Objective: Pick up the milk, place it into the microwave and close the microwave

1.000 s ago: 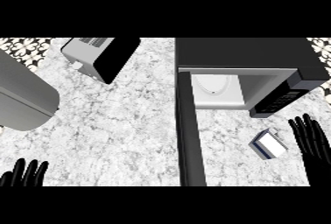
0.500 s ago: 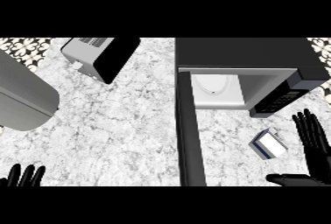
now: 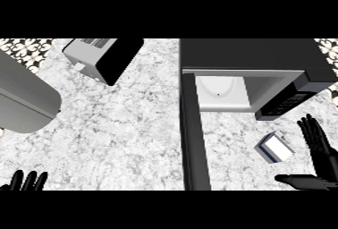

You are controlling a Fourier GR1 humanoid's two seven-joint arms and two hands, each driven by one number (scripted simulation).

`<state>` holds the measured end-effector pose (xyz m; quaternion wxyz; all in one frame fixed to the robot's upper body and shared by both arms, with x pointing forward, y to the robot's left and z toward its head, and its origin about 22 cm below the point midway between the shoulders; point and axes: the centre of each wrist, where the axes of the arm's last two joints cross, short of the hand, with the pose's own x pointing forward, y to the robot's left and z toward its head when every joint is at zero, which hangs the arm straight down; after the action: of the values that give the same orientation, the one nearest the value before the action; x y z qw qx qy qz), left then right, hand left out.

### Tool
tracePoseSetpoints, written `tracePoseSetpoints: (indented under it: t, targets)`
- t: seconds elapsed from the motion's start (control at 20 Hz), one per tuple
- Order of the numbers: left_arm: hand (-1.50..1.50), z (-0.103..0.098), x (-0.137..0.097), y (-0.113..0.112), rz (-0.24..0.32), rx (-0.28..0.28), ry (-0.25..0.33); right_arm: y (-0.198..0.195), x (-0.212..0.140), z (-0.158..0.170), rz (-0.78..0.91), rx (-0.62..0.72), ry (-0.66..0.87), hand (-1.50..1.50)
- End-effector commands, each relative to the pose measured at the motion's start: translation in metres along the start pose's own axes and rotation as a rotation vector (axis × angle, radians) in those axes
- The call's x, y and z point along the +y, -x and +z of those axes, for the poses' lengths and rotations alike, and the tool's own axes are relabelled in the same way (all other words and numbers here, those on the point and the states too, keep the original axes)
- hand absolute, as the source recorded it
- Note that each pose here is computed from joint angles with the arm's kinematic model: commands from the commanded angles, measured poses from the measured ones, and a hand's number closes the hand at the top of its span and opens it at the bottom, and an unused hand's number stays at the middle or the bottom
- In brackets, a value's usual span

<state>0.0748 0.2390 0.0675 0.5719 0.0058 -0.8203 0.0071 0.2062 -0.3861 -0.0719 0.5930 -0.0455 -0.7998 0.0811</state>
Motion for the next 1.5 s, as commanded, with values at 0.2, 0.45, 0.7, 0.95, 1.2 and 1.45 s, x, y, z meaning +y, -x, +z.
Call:
tracePoseSetpoints:
  t: [0.2, 0.45, 0.7, 0.95, 1.2, 1.45]
  targets:
    - [-1.5, 0.003, -0.013, -0.005, 0.011, -0.006, -0.01, 0.031, -0.005, -0.01, 0.005, 0.023, -0.035, -1.5]
    - [-1.5, 0.005, 0.004, -0.009, 0.004, 0.017, 0.0, 0.046, -0.012, 0.017, 0.039, 0.049, -0.029, -1.5]
    - [-1.5, 0.0, 0.005, 0.006, -0.005, 0.0, -0.005, 0.057, -0.007, 0.017, 0.024, 0.061, -0.055, -1.5]
    - [-1.5, 0.009, 0.006, -0.003, 0.002, 0.01, -0.004, 0.06, -0.01, 0.016, -0.031, 0.104, -0.062, -1.5]
    - [-1.5, -0.002, 0.009, -0.007, 0.007, 0.003, 0.003, 0.061, -0.007, 0.01, -0.106, 0.117, -0.104, -1.5]
    - [-1.5, 0.011, 0.002, 0.017, 0.023, 0.012, -0.004, 0.063, -0.003, 0.009, -0.095, 0.095, -0.074, -1.5]
